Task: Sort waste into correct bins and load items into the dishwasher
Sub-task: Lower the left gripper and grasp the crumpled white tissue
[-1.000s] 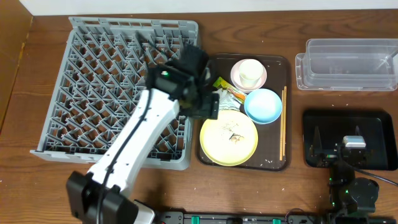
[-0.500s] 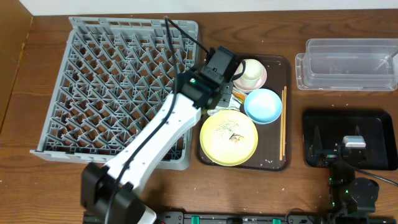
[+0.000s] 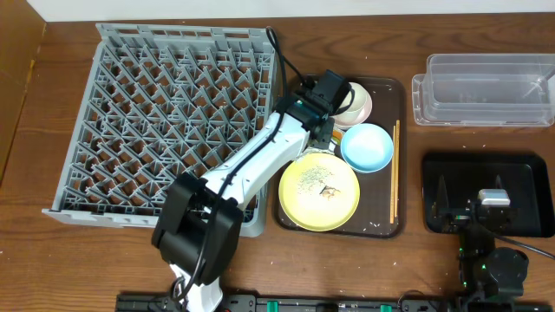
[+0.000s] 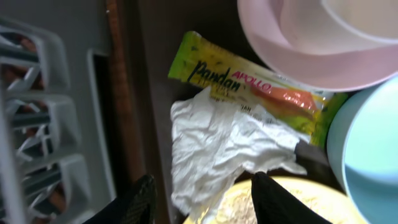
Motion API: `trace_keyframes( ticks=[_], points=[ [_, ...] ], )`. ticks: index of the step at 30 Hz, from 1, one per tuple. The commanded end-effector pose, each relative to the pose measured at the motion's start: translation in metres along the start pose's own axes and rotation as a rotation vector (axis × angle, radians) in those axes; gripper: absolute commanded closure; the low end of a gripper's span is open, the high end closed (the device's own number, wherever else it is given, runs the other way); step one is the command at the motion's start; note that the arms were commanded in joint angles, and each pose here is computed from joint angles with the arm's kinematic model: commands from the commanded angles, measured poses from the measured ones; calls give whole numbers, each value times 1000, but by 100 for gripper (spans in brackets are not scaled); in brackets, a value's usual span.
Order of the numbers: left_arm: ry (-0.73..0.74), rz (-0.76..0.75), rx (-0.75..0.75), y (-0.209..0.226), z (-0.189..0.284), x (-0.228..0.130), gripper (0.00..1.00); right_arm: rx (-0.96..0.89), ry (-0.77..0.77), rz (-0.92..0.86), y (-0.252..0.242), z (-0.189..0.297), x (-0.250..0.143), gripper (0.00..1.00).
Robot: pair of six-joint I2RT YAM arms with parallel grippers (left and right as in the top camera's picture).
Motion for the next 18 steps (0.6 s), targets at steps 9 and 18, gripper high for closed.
trace_keyframes(
  ticks=[9,18],
  points=[
    [112,-25,71,-2,-60,-23,50,10,-3,-12,2,0,0,1],
    [113,-26,72,-3,-61,-23,70,10,-3,-12,2,0,0,1]
  ],
)
Point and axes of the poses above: each gripper's point midway between its finger pads, its own z axis back along the fingers, its own y axis along the line the jaws close on, x = y × z, the point moved 5 cm from there along z, back along the fingers, and after that the axes turned 15 degrees about z, right-handed, at the moved point
